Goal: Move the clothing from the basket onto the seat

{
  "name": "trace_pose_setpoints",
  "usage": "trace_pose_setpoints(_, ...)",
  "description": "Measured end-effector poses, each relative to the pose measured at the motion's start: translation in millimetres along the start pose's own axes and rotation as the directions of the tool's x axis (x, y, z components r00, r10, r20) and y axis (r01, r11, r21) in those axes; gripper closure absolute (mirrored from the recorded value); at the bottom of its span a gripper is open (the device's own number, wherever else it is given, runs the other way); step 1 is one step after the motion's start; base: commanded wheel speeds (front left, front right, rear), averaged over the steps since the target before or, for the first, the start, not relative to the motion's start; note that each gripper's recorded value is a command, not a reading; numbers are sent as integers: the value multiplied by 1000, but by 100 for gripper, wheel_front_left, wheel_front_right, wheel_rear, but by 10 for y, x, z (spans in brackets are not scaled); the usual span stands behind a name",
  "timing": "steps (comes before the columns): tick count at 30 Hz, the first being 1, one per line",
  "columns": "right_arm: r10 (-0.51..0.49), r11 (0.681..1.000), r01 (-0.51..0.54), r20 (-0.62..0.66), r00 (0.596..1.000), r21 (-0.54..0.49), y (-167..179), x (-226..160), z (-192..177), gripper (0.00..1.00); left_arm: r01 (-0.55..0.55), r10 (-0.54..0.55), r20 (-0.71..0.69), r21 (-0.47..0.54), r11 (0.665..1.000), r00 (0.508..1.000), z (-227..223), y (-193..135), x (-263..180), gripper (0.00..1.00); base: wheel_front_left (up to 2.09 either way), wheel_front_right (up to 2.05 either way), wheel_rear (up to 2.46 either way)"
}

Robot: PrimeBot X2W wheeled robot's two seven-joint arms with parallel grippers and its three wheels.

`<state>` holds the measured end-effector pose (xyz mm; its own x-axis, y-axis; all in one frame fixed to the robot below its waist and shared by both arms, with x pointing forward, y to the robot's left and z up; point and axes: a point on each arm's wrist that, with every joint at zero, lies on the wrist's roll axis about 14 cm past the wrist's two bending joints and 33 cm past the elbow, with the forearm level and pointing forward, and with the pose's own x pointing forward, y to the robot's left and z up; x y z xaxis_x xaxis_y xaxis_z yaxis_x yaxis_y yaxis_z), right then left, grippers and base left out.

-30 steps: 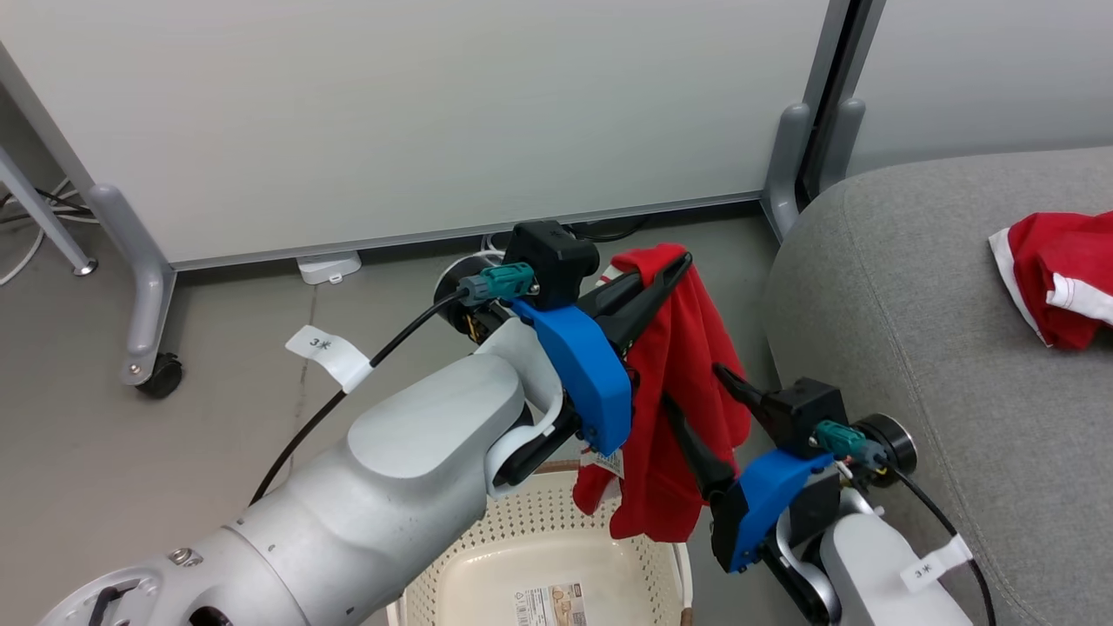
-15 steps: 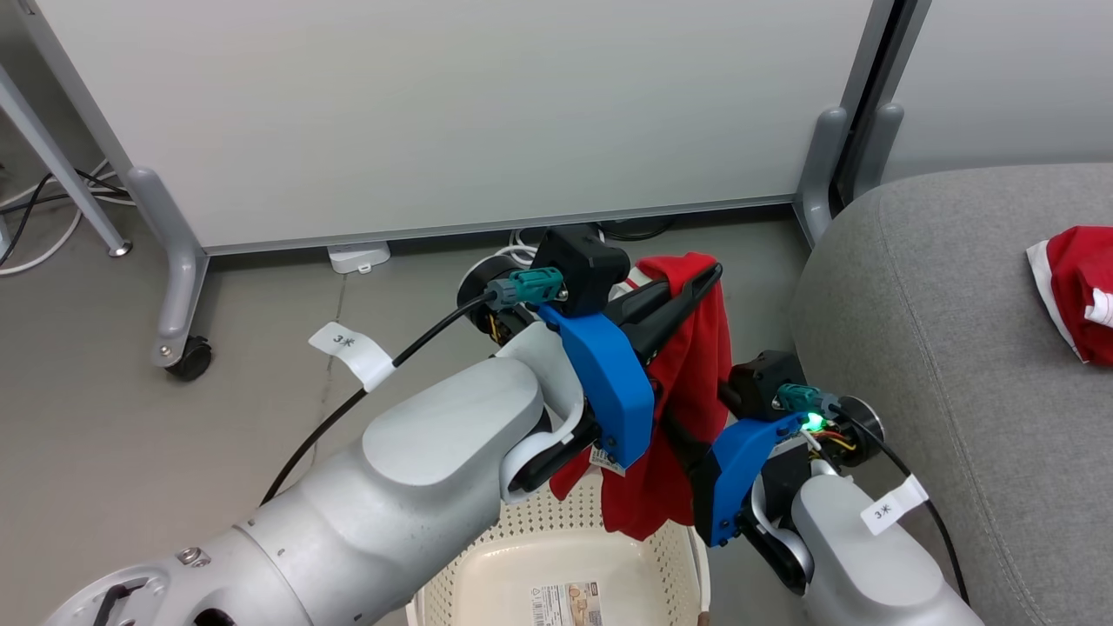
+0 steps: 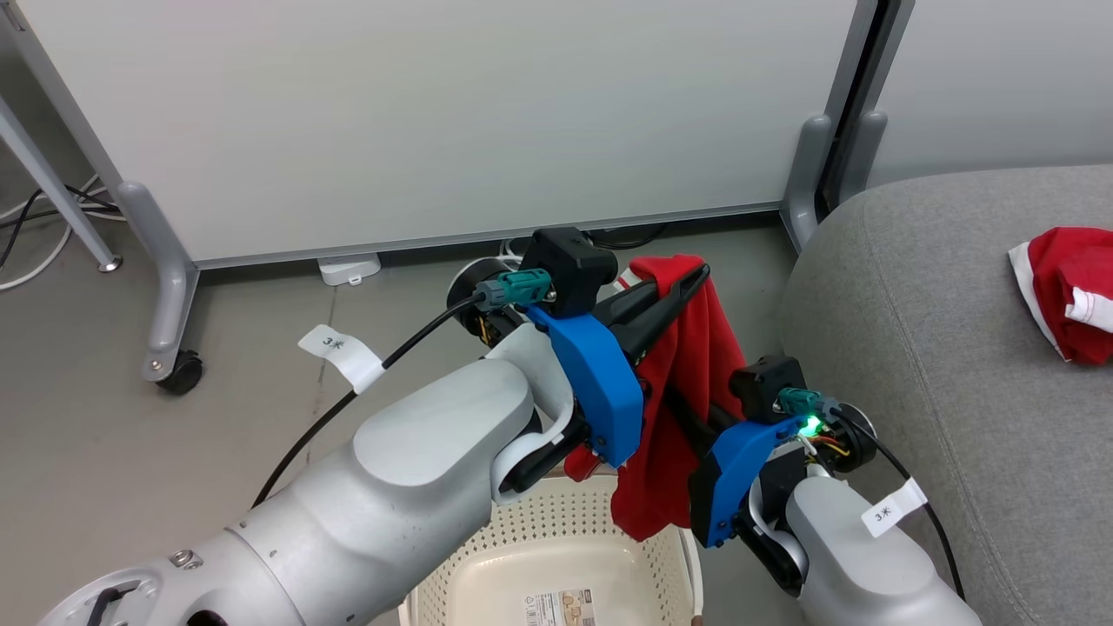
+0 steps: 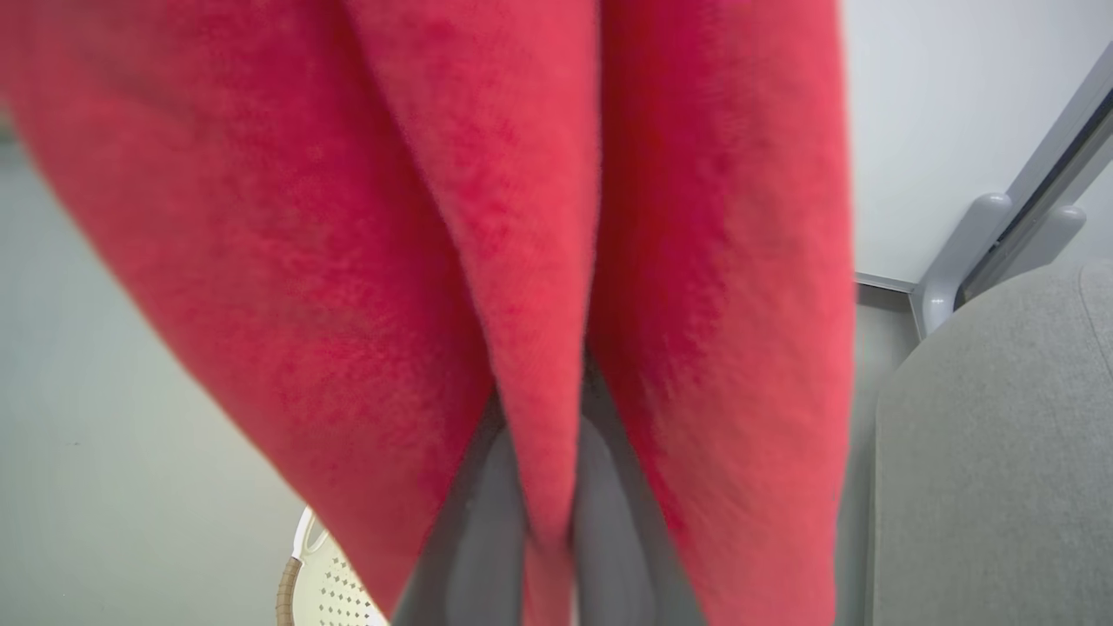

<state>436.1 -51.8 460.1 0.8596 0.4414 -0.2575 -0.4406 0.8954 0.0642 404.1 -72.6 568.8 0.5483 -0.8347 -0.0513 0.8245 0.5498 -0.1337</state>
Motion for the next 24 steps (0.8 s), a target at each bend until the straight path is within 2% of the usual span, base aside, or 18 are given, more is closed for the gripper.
trace_pose_setpoints(14,-12,1000,11,17,1000,4,-37,-49,6,100,1,-1,-3,3,1000,1000,-19,-31,-5,100,0,0,0)
trace_pose_setpoints(15,-12,1000,12,17,1000,6,-39,-52,3,100,1,-1,-4,3,1000,1000,-20,-30,-6,96,0,0,0)
trace_pose_setpoints(16,-13,1000,12,19,1000,6,-40,-54,7,100,0,0,-4,4,1000,1000,-20,-27,-7,66,0,0,0)
trace_pose_setpoints(17,-12,1000,12,20,1000,4,-41,-54,12,100,-2,2,-5,6,1000,1000,-21,-23,-8,9,0,0,0)
trace_pose_setpoints(18,-12,1000,12,21,1000,2,-41,-53,19,100,-3,3,-6,9,1000,1000,-24,-19,-10,0,0,0,0)
trace_pose_setpoints(24,-15,1000,15,27,1000,3,-55,-49,36,100,-13,13,-1,3,1000,1000,-76,5,-47,0,0,0,0)
